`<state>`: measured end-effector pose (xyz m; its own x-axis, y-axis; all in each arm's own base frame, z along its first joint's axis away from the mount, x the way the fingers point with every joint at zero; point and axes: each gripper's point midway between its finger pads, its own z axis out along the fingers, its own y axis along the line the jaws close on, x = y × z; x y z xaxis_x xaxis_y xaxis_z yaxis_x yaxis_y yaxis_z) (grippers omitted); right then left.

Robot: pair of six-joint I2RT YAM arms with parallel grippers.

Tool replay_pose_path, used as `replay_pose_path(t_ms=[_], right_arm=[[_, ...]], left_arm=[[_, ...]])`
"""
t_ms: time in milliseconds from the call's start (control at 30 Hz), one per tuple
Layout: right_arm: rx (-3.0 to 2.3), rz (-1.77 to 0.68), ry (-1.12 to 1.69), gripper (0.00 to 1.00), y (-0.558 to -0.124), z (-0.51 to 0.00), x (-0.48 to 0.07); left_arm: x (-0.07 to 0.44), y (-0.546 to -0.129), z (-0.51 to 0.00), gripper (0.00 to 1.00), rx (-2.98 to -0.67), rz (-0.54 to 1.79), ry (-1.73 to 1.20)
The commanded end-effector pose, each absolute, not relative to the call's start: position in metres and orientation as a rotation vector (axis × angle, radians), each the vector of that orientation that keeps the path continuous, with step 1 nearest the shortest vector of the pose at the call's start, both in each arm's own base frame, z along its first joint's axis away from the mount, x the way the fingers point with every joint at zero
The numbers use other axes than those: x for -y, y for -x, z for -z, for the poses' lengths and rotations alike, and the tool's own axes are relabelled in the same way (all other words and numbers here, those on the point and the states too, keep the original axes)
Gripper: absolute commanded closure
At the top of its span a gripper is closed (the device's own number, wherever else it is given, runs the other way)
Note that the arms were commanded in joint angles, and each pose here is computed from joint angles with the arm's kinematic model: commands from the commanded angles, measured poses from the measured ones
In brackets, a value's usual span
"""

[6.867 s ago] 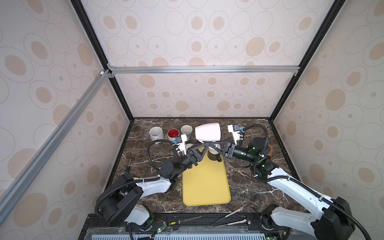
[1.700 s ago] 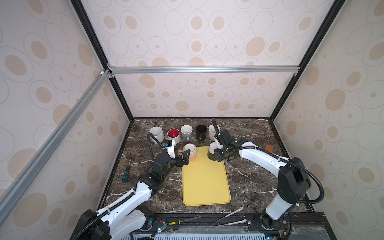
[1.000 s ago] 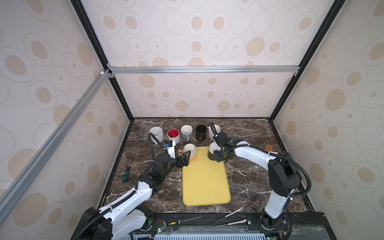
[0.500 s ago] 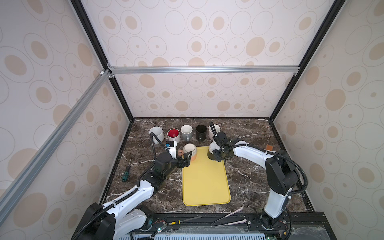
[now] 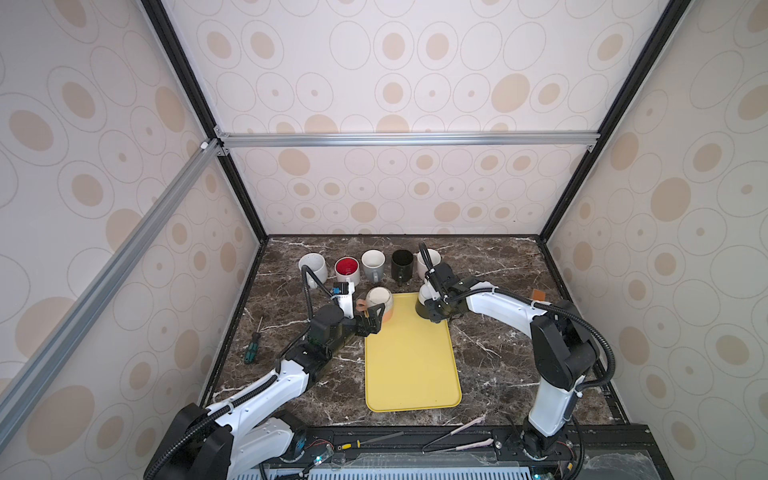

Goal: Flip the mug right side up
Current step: 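Lower the right gripper onto the black mug's base and close, then lift the black mug with the right gripper, turning its opening toward the left gripper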

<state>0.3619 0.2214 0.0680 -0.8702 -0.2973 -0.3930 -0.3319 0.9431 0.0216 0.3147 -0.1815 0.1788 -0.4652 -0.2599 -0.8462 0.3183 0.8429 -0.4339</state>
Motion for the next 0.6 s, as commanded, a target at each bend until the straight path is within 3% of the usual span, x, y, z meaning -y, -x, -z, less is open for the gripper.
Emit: replay_pose_path(t_ms=[0, 33, 200, 567], right_arm=[[-2.746, -0.107, 0.465, 0.95, -0.355, -0.058, -0.216], [-2.747, -0.12, 0.467, 1.0, -0.354, -0.058, -0.217], [-2.749, -0.162, 0.45, 1.0, -0.347, -0.063, -0.218], [-2.562, -0.524, 0.361, 1.0, -0.329, -0.147, -0.243]], left_arm=[[0.184, -0.316, -0.183, 0.04, -1.927, 0.707, -0.034], [0.185, -0.315, -0.182, 0.04, -1.928, 0.72, -0.029], [0.191, -0.31, -0.187, 0.05, -1.9, 0.819, -0.002], [0.209, -0.296, -0.209, 0.07, -1.781, 1.108, 0.058]])
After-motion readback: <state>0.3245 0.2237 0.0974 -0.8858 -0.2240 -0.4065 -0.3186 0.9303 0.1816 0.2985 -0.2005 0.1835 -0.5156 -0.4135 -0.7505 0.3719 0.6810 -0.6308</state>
